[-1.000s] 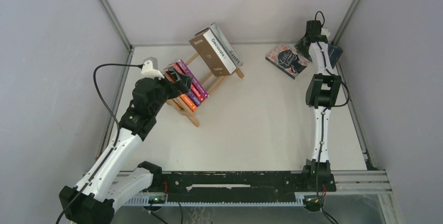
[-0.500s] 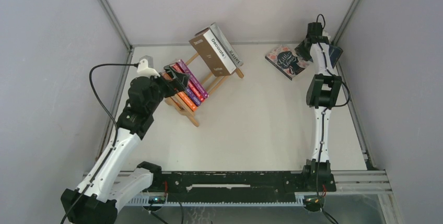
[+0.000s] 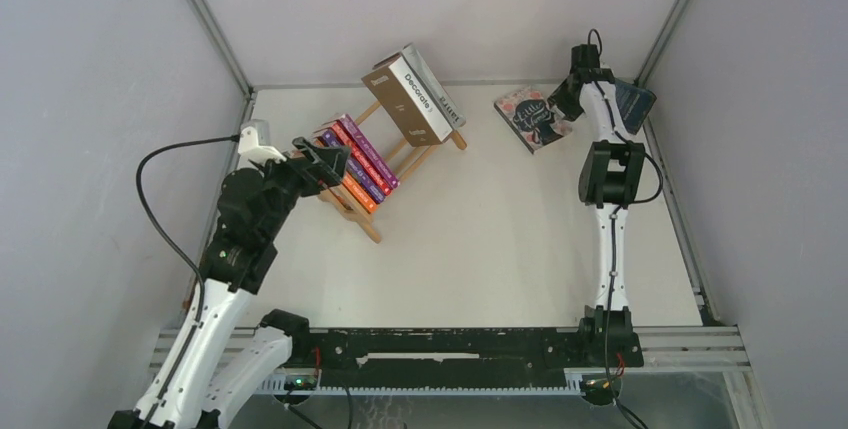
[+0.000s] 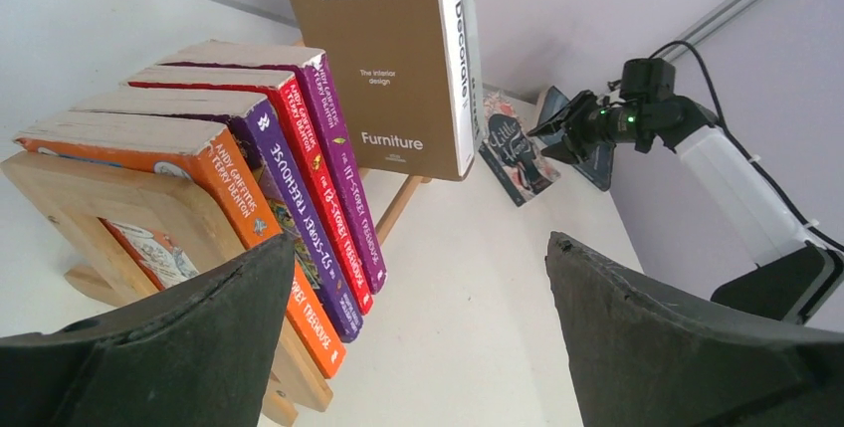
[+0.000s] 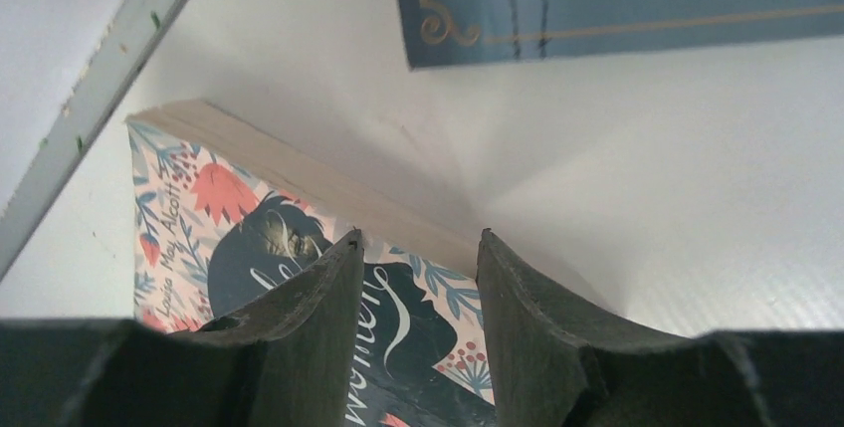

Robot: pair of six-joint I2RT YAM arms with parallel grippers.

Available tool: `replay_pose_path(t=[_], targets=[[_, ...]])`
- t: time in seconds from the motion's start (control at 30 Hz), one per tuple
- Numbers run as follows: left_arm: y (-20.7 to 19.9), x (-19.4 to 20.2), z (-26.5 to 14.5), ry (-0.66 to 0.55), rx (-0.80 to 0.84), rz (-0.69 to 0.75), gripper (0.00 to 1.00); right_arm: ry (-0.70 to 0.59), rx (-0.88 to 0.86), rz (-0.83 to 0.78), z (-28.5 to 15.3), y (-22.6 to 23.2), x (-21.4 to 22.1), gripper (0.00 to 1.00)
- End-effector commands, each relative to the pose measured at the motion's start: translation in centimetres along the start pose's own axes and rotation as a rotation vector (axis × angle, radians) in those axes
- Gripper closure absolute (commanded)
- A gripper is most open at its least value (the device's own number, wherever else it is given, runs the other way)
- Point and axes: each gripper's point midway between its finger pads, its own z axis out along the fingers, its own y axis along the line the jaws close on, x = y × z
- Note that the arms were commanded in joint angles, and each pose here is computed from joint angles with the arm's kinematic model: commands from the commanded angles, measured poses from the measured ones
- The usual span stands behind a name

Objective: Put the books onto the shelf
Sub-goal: Adjust the book at the center of the board, then move the book to the center of the board.

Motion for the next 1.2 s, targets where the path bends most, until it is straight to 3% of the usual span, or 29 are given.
replay_pose_path(t=[0.0,0.33,0.8,0.93,1.17], targets=[[0.1,0.0,-1.5,-0.014,0.007,-0.002,0.00,0.129,-0.001,-0.069,-2.4,1.3,4.5,0.46],[0.0,-0.4,-4.9,-0.047,0.020,-0.009,0.00,0.203,0.048,-0.186,-5.1,0.8,9.1,0.44],[-0.5,-2.3,-6.9,-0.110,0.016,0.013,0.00,-0.202,-0.053,-0.311,-15.8,7.3,0.4,0.43],[-0.3,-2.7,-6.0,-0.115,-0.005,0.021,0.00,-0.243,-0.105,-0.301,-14.8,9.0,-0.6,0.43],[0.1,-2.3,-3.5,-0.072,-0.033,0.019,0.00,-0.198,-0.237,-0.219,-9.6,11.7,0.0,0.42]])
